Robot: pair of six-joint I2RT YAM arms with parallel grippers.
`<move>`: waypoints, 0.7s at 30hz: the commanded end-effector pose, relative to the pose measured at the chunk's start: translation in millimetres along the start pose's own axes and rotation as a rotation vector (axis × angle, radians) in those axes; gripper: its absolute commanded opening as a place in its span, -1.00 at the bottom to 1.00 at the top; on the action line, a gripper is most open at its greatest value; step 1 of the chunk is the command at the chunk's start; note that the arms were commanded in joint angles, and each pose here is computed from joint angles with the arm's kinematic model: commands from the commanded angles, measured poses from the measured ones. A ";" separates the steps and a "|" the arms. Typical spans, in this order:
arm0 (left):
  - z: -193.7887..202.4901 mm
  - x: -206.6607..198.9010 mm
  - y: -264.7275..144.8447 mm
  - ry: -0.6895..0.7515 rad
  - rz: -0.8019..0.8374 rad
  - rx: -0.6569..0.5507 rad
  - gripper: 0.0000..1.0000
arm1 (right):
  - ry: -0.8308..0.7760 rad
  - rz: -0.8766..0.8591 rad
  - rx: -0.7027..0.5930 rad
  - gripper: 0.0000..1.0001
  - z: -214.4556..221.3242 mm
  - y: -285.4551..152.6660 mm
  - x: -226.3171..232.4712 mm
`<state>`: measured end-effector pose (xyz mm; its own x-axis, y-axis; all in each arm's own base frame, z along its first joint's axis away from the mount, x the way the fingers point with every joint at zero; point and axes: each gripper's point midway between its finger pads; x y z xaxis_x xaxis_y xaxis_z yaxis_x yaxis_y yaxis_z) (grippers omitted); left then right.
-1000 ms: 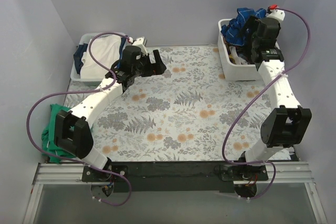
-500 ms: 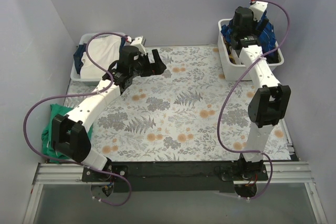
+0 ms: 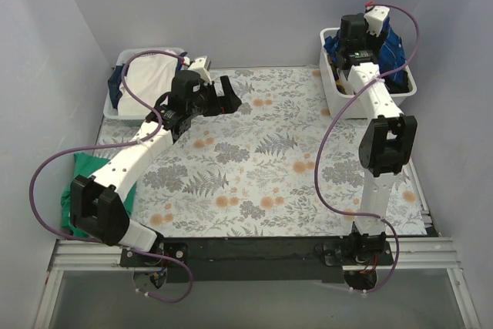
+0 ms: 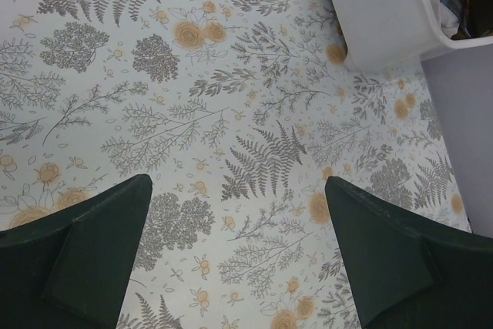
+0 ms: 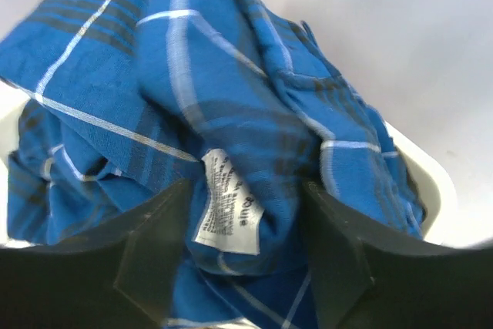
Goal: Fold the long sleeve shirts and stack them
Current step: Grab the shirt from the pile
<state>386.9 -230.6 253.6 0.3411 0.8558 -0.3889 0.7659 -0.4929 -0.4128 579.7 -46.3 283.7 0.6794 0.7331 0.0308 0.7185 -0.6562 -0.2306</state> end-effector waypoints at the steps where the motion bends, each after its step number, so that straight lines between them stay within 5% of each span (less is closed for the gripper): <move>1: -9.4 -1.7 -18.3 0.011 -0.005 -0.034 0.96 | 0.002 0.088 0.031 0.08 4.6 13.0 -26.1; 4: -8.8 -0.4 -19.8 0.013 -0.012 -0.035 0.96 | 0.009 0.085 0.079 -0.07 13.2 19.4 -31.9; 6: -9.2 -0.3 -21.1 0.015 -0.013 -0.037 0.96 | 0.040 0.083 0.103 -0.46 14.5 21.8 -32.8; 7: -9.4 0.2 -21.6 0.017 -0.015 -0.038 0.96 | 0.038 0.088 0.126 -0.92 18.6 23.2 -36.8; 13: -10.1 2.0 -23.7 0.018 -0.026 -0.046 0.96 | 0.121 -0.008 0.108 -0.97 -14.2 1.5 -24.2; 21: -17.7 1.6 -25.4 0.027 -0.032 -0.066 0.96 | 0.201 -0.302 -0.017 -0.97 -98.5 -99.7 25.6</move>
<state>383.5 -222.9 257.8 0.3262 0.8688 -0.3725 0.7846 -0.4686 -0.4060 568.1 -40.9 293.8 0.6295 0.7655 0.1331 0.7538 -0.5601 -0.3437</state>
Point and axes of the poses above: each gripper's point midway between its finger pads, its own y axis out along the fingers, its own x axis along the line the jaws close on, z = x × y, and after that the axes turned 5 degrees about y, right-handed
